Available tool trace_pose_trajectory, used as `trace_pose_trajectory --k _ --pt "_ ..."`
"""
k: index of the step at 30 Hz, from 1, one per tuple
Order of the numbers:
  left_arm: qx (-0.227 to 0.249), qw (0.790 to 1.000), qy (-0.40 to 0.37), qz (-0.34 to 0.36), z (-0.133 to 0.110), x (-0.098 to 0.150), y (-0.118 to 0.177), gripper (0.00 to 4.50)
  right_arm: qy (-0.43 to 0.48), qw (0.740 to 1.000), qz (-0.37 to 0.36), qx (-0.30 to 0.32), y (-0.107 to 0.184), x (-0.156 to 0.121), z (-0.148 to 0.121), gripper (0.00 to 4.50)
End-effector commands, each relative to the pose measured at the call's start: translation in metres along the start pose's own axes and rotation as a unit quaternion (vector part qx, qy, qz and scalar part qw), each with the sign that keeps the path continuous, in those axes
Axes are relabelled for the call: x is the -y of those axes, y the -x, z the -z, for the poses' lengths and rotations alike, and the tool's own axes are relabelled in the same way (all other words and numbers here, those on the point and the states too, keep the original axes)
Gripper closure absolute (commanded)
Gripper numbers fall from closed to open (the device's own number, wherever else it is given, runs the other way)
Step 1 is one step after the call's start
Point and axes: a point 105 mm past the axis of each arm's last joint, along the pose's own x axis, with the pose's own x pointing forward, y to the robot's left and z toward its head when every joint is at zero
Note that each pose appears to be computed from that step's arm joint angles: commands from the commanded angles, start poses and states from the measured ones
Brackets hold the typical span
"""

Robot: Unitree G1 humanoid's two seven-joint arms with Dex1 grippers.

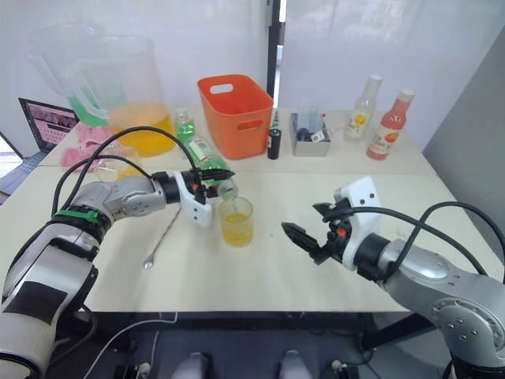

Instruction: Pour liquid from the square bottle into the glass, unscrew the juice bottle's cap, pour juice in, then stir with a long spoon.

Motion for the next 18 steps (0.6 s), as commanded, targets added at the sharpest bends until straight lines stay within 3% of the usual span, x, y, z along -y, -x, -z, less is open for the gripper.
trace_pose_trajectory --k 1,18 --pt "0.005 0.999 -0.026 -0.04 0.0009 -0.0285 0.0011 3.24 0.018 0.999 0.005 0.026 0.0024 0.0003 -0.0129 0.0" --pt "0.003 0.999 -0.025 -0.045 0.0011 -0.0304 0.0013 3.24 0.022 0.999 0.0 0.029 -0.0005 0.0007 -0.0158 0.0"
